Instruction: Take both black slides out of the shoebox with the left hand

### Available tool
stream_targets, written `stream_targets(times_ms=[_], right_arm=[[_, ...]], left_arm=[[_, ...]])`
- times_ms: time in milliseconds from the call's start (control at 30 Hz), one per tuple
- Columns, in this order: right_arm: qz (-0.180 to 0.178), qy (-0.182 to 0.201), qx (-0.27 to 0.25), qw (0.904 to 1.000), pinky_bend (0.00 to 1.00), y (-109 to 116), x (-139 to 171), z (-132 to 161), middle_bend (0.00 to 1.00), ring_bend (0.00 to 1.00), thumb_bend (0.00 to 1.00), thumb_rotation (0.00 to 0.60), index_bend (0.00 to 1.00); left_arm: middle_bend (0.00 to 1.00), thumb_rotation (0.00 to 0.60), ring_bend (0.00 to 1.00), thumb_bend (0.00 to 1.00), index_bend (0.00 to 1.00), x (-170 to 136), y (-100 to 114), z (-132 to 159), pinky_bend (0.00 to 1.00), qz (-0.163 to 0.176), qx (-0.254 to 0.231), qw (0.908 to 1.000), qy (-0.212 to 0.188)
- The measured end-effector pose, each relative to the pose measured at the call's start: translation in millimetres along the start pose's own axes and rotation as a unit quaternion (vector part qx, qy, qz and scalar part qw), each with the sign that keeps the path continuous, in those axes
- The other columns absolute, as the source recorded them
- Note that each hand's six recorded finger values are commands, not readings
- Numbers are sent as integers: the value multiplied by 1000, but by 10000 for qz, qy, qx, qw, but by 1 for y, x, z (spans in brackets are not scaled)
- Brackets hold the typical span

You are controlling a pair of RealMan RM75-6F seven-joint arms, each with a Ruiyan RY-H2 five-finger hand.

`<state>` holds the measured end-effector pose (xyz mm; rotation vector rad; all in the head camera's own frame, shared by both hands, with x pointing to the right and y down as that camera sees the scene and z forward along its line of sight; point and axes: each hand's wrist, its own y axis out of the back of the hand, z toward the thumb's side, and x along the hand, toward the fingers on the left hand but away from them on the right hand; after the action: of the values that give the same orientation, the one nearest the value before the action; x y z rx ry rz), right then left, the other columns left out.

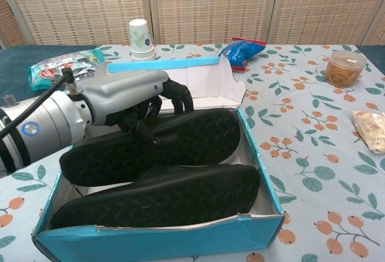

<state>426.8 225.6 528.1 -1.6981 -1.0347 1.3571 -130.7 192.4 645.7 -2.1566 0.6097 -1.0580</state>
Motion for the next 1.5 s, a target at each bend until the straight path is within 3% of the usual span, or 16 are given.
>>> stream_targets(times_ms=[233,467,600,800,1033,1233,1367,1500], right_arm=[[-8,-38,20,10000,0,0,0,-2,0,0,98,600,0],[-20,-53,58,10000,0,1,1,-2,0,0,98,600,0],[-47,-49,71,10000,0,2,3,-1,0,0,99,600,0],[-73,-55,145,9999,0,2,5,-1,0,0,98,600,0],[-17,-39,222,9997,0,-2,7,4,0,0,98,600,0],[33,-33,255,9997,0,-3,11,6,0,0,99,600,0],[111,9,245,9996,0,-5,13,7,0,0,99,600,0],[144,38,225,9996,0,-5,15,8,0,0,99,600,0]], left_arm=[[948,600,687,789,936,-8,32,2,661,495,-78,9984,-256],[948,600,687,786,933,-24,97,-9,661,1422,-352,9884,-402],[948,600,687,782,934,-32,129,-34,662,1961,-315,9798,-244],[947,600,686,780,934,-30,146,-92,662,2347,112,9717,237],[943,600,676,762,927,-28,158,-190,661,2546,701,9597,958],[928,600,651,759,912,-34,156,-261,629,2552,1264,9475,1451],[884,600,584,753,870,-40,141,-291,545,2418,1372,9461,1660],[852,600,546,750,851,-44,111,-305,492,2162,1268,9519,1762]])
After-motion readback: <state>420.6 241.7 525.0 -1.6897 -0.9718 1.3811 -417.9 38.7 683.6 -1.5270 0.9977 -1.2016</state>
